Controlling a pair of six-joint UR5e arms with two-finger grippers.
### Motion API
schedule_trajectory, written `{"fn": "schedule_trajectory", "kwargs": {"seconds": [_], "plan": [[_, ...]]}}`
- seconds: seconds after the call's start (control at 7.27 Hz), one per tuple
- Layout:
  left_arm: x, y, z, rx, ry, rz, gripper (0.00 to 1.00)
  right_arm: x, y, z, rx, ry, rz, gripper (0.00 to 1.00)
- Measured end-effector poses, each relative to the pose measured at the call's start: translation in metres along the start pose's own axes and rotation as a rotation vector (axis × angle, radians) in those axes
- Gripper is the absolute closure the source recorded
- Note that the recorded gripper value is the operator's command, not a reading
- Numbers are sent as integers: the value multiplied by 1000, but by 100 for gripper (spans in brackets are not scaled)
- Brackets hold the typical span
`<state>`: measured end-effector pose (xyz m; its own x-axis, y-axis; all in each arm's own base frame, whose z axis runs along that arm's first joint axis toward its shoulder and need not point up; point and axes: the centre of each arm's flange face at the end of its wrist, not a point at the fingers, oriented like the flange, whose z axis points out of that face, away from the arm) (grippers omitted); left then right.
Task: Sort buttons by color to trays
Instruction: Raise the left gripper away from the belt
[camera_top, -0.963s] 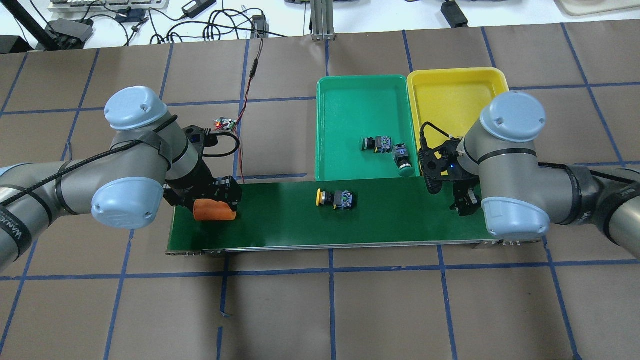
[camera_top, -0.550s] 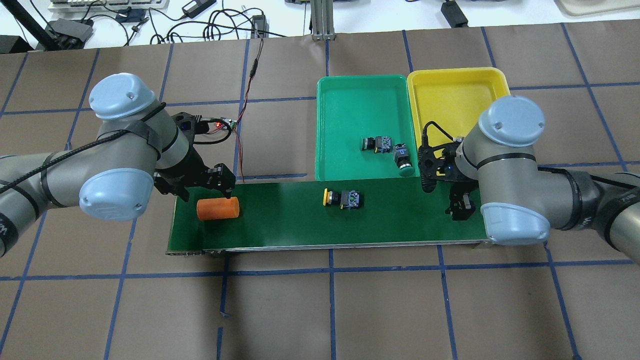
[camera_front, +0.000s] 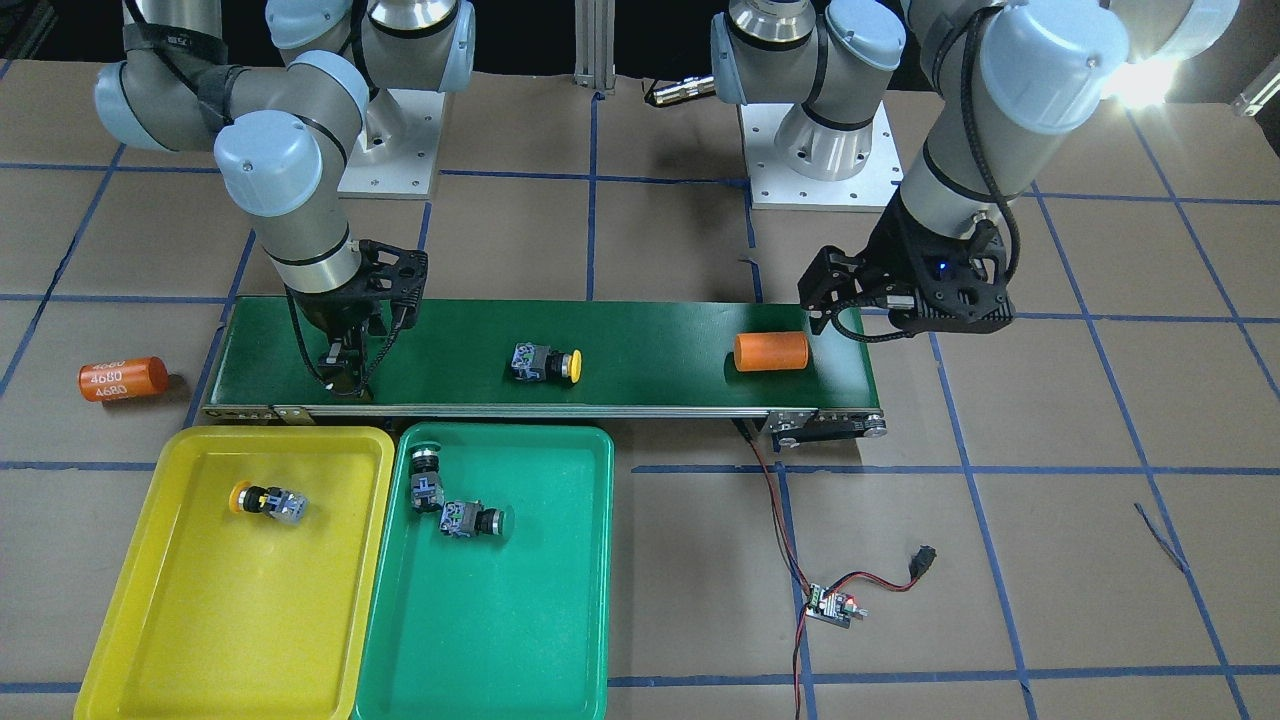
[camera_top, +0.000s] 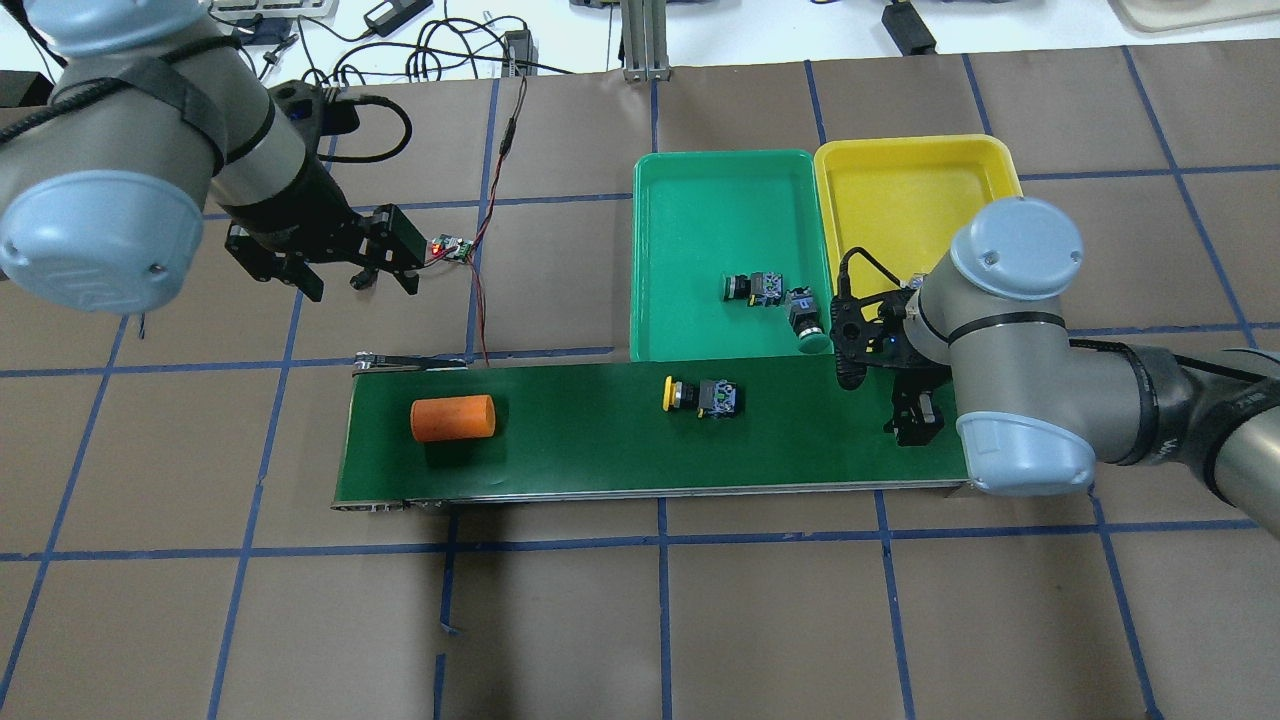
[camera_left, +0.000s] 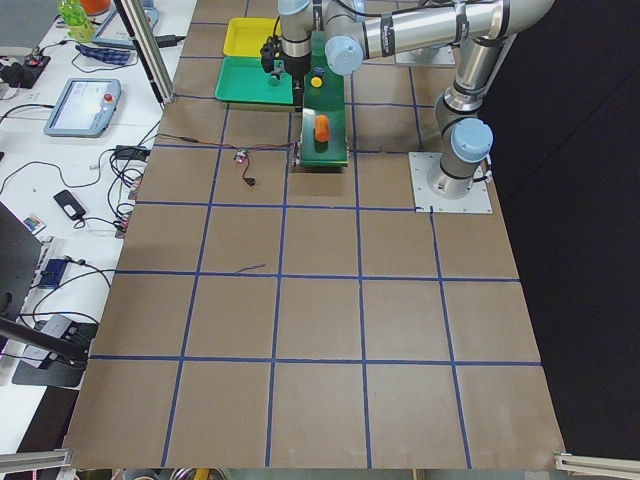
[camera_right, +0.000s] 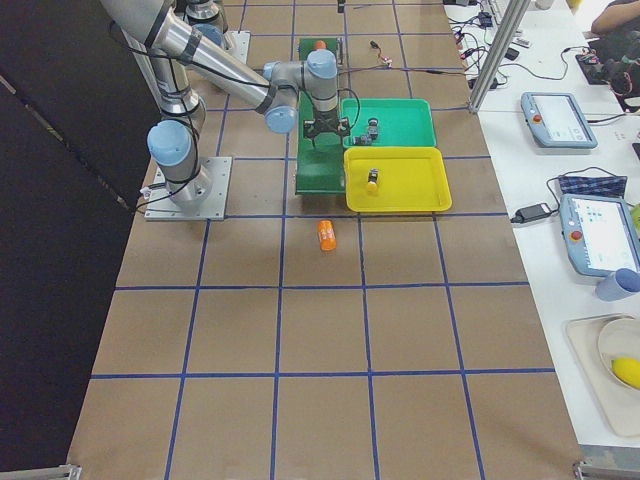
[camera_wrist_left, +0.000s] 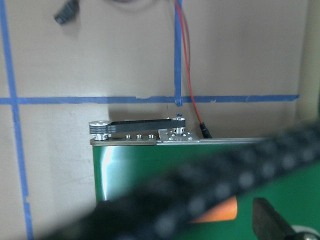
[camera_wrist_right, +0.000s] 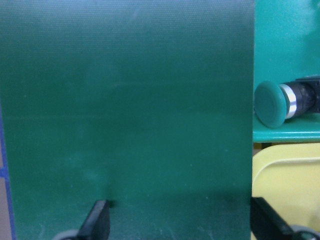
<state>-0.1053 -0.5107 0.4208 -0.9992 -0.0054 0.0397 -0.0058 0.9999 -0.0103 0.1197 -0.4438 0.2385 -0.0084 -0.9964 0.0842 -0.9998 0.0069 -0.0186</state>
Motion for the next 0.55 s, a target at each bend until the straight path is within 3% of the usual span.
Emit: {"fn": "schedule_trajectory", "kwargs": {"seconds": [0.55], "plan": [[-2, 3, -27, 21, -28, 1, 0, 0, -2, 0, 2, 1, -5, 0]]}}
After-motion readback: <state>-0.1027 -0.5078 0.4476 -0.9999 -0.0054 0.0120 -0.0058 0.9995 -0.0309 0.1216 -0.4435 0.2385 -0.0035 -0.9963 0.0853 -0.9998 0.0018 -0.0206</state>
